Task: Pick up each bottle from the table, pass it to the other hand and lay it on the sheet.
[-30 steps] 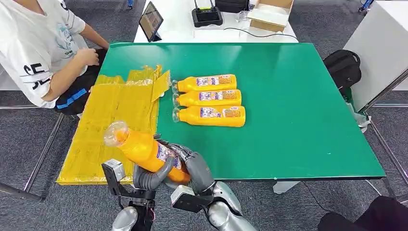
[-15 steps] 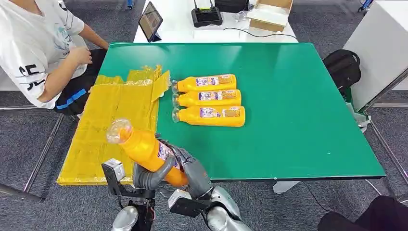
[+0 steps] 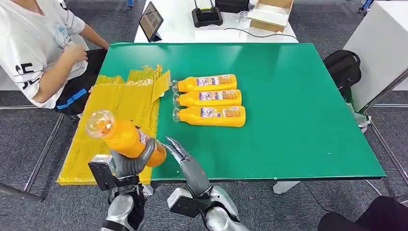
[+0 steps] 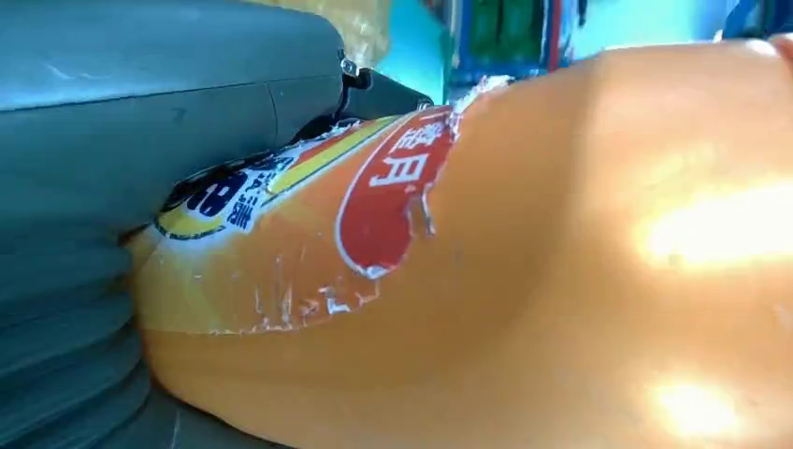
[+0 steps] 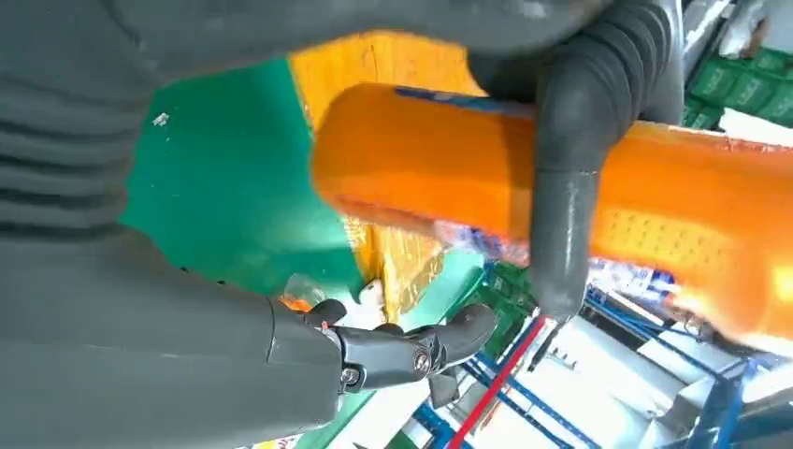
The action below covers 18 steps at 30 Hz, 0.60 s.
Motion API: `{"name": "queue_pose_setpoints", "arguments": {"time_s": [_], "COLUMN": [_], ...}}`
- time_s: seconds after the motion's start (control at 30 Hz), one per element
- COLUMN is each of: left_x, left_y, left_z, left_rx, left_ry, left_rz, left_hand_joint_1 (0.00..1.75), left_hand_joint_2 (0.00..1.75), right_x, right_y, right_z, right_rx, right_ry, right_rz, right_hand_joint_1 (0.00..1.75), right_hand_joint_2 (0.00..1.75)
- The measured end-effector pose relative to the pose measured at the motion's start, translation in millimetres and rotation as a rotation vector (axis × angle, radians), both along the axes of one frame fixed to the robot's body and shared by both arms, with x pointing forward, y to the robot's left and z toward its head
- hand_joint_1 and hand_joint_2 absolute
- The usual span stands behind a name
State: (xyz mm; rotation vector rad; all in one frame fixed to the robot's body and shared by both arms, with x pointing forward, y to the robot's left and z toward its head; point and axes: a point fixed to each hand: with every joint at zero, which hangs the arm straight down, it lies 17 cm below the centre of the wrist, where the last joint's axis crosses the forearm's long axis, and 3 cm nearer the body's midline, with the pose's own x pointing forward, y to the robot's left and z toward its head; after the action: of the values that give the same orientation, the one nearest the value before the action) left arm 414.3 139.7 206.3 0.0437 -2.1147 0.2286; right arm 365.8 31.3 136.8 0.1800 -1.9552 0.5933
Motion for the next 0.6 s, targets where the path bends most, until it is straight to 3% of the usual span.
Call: {"name": "queue_pose_setpoints", "arguments": {"time_s": [0.23,0.33,0.4,0.5,0.6], "left_x": [11.5,12.5,13.6,23.9,50.2], "left_y": [27.5,40.2,35.1,8.2,7.8], "left_z": [9.3,19.0,29.6,39.0,25.0], "left_rx": [0.083,0.208,0.388,0.833,1.164], "left_ry": [-0.019,-0.052,-0.114,-0.254,-0.264], "left_rz": [0.155,0.283,0.334,0.371,0.411], "left_hand_joint_1": [1.75,1.75,1.75,1.75,1.75], "left_hand_joint_2": [1.75,1.75,1.75,1.75,1.75], "right_x": [2.5,4.6,5.7,8.8,10.4], "right_y": [-4.9,-8.9,-12.4,-20.0,-25.0], "right_z": [4.7,11.3,18.2,32.9,45.7], "right_rx": [0.026,0.051,0.078,0.127,0.17], "right_ry": [-0.01,-0.022,-0.038,-0.07,-0.093], "right_rz": [-0.02,-0.034,-0.045,-0.065,-0.072], "right_hand_joint_1": [0.0,0.0,0.0,0.0,0.0], "right_hand_joint_2": [0.0,0.0,0.0,0.0,0.0]}}
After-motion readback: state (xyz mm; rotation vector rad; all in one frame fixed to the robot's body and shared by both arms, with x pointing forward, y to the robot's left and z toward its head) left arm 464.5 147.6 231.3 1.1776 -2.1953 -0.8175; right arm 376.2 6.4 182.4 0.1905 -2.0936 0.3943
